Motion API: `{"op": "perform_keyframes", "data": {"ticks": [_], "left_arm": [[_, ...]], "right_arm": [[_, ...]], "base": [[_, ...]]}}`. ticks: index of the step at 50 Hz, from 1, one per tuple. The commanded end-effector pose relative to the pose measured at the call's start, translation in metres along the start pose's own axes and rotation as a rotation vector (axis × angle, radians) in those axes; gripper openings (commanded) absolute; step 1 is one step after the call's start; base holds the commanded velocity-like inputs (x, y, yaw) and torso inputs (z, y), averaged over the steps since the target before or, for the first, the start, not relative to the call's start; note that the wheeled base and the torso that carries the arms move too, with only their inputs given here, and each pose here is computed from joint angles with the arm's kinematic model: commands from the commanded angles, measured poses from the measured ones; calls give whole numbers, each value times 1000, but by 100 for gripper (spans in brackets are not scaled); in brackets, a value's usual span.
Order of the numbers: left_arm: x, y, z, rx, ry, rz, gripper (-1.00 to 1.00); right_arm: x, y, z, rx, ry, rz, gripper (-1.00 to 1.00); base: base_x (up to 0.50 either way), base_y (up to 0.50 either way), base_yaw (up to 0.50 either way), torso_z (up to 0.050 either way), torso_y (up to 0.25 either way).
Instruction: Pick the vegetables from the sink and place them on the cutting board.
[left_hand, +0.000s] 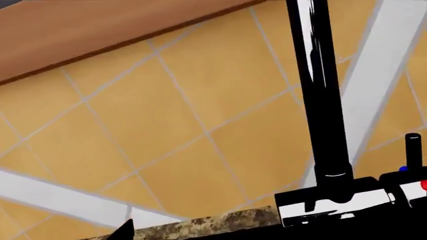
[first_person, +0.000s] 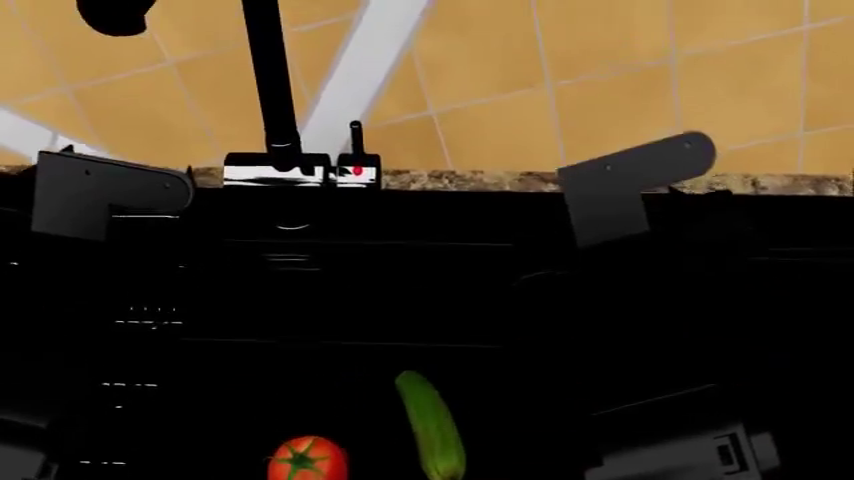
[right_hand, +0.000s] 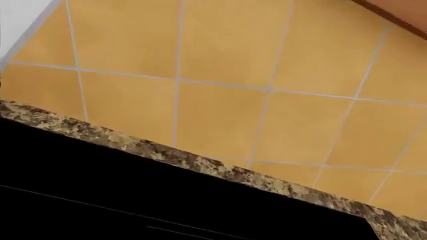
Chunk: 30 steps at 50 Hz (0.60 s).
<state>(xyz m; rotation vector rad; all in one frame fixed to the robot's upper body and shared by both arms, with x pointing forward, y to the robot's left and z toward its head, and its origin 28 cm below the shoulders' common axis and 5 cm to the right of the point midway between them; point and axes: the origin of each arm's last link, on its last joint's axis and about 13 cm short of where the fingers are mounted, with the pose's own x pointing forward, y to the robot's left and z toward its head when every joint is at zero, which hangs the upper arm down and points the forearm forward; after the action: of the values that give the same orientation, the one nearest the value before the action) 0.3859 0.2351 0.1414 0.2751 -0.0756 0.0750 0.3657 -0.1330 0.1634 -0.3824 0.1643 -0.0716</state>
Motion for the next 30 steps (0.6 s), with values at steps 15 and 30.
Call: {"op": "perform_keyframes", "data": {"ticks": [15, 30], "left_arm": [[-42, 53, 3, 182, -3, -618, 100], [-62, 75, 37, 191, 58, -1090, 100]], "right_arm": [[-46, -46, 23, -400, 154, 743, 100], [-65, -69, 50, -554, 279, 874, 100]], "base": [[289, 0, 0, 0, 0], [17, 0, 0, 0, 0]]}}
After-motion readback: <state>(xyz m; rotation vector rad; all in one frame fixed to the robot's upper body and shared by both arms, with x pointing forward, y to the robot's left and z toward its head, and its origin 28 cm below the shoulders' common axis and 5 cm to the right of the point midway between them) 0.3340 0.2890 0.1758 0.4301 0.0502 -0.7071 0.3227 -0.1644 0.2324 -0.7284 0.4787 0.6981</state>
